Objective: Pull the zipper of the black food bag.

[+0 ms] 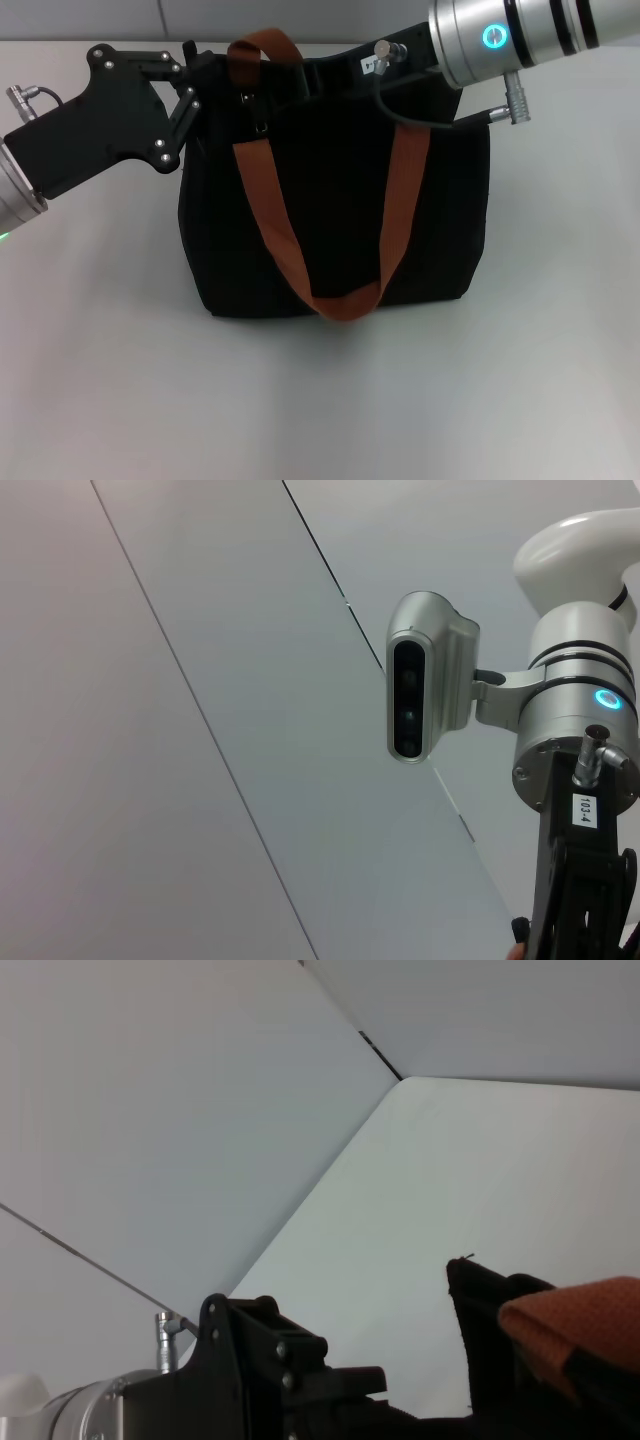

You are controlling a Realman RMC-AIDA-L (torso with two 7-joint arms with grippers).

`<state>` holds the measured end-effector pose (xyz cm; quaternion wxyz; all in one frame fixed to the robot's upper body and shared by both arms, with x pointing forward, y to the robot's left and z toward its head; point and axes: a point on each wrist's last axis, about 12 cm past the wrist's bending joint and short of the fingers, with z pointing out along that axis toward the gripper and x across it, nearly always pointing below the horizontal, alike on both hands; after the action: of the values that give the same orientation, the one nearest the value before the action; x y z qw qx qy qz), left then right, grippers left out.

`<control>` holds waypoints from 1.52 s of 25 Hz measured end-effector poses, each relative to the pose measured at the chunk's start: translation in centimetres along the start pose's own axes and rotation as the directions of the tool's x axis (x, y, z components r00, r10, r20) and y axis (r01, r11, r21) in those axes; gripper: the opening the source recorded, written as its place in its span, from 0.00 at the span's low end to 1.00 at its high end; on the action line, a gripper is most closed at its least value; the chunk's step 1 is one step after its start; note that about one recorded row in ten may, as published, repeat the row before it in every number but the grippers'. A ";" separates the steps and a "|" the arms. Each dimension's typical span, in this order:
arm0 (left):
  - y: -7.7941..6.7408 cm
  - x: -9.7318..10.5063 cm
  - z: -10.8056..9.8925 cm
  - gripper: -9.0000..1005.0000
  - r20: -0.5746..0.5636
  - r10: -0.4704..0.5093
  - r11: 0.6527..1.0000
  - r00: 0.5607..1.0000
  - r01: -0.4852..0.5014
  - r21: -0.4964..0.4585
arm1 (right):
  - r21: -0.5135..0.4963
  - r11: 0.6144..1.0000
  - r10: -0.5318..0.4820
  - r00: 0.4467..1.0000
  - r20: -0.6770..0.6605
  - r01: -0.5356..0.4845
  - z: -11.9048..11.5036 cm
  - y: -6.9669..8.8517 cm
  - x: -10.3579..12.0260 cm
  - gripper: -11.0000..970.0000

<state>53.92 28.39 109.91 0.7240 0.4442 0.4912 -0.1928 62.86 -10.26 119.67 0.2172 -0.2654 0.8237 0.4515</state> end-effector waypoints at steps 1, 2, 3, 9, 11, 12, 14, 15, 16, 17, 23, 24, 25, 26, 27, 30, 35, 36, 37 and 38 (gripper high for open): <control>0.0 0.0 0.0 0.04 0.000 0.000 1.000 1.000 0.000 0.000 | 0.004 1.000 -0.001 1.000 0.001 0.001 -0.1 0.0 0.0 0.01; 0.0 0.0 0.0 0.04 -0.001 0.000 1.000 1.000 0.000 -0.001 | 0.013 1.000 -0.002 1.000 -0.002 0.002 -0.2 0.0 0.0 0.01; 0.0 0.0 0.0 0.04 -0.001 0.000 1.000 1.000 0.000 -0.001 | 0.013 1.000 -0.002 1.000 -0.002 0.002 -0.2 0.0 0.0 0.01; 0.1 0.0 0.0 0.04 -0.001 0.001 1.000 1.000 -0.001 -0.005 | 0.026 1.000 0.001 1.000 -0.011 -0.001 -0.2 0.1 0.0 0.01; 0.1 0.0 0.0 0.04 0.000 0.001 1.000 1.000 -0.001 -0.007 | 0.033 0.999 0.002 1.000 -0.010 -0.002 -0.3 0.0 0.1 0.01; 0.1 0.0 0.0 0.04 0.001 0.001 1.000 1.000 -0.001 -0.009 | 0.039 0.999 0.001 1.000 -0.006 -0.001 -0.5 0.0 0.1 0.01; 0.1 0.0 0.0 0.04 0.002 0.002 1.000 1.000 -0.002 -0.010 | 0.041 0.999 0.001 1.000 -0.004 -0.001 -0.6 0.0 0.1 0.01; 0.1 0.0 0.0 0.04 0.002 0.002 1.000 1.000 -0.002 -0.010 | 0.045 0.999 0.001 1.000 -0.002 0.000 -0.7 0.0 0.1 0.01; 0.1 0.0 0.0 0.04 0.002 0.002 1.000 1.000 -0.002 -0.010 | 0.048 0.999 0.001 1.000 -0.001 -0.001 -0.8 0.0 0.1 0.01; 0.2 0.0 -0.1 0.04 0.001 0.002 1.000 1.000 -0.002 -0.010 | 0.051 0.999 0.004 1.000 0.000 -0.004 -0.8 0.0 0.1 0.01; 0.2 0.0 -0.1 0.04 0.000 0.002 1.000 1.000 -0.002 -0.013 | 0.070 0.998 0.004 1.000 -0.004 -0.003 -1.0 -0.1 0.2 0.01; 0.2 0.0 -0.1 0.04 0.000 0.002 1.000 1.000 -0.002 -0.013 | 0.074 0.997 0.003 1.000 -0.003 -0.002 -1.1 -0.1 0.1 0.01; 0.2 0.0 -0.1 0.04 0.000 0.002 1.000 1.000 -0.002 -0.013 | 0.074 0.997 0.002 1.000 -0.003 -0.002 -1.1 -0.1 0.1 0.01; 0.2 0.0 -0.1 0.04 0.000 0.002 1.000 1.000 -0.002 -0.013 | 0.074 0.997 0.002 1.000 -0.003 -0.002 -1.1 -0.1 0.1 0.01; 0.2 0.0 -0.1 0.04 -0.001 0.002 1.000 1.000 -0.002 -0.013 | 0.074 0.997 0.001 1.000 -0.003 -0.001 -1.1 0.0 0.1 0.01; 0.2 0.0 -0.1 0.04 -0.001 0.001 1.000 1.000 -0.001 -0.013 | 0.073 0.997 -0.002 1.000 -0.009 0.002 -1.1 0.0 0.1 0.01; 0.2 0.0 0.0 0.04 -0.001 0.001 1.000 1.000 -0.001 -0.014 | 0.061 0.998 -0.011 1.000 -0.008 0.012 -1.1 0.3 0.0 0.04; 0.2 0.0 0.0 0.04 -0.001 0.001 1.000 1.000 -0.001 -0.014 | 0.060 0.998 -0.011 1.000 -0.007 0.012 -1.1 0.3 0.0 0.04; 0.2 0.0 0.0 0.04 -0.001 0.001 1.000 1.000 -0.001 -0.014 | 0.058 0.998 -0.008 1.000 -0.007 0.009 -1.1 0.3 -0.1 0.05; 0.2 0.0 0.0 0.04 -0.001 0.001 1.000 1.000 -0.001 -0.014 | 0.057 0.998 -0.006 1.000 -0.009 0.007 -1.0 0.3 -0.1 0.05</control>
<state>54.01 28.49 109.97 0.7270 0.4395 0.4927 -0.1889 62.60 -11.00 120.38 0.2226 -0.2636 0.8362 0.4262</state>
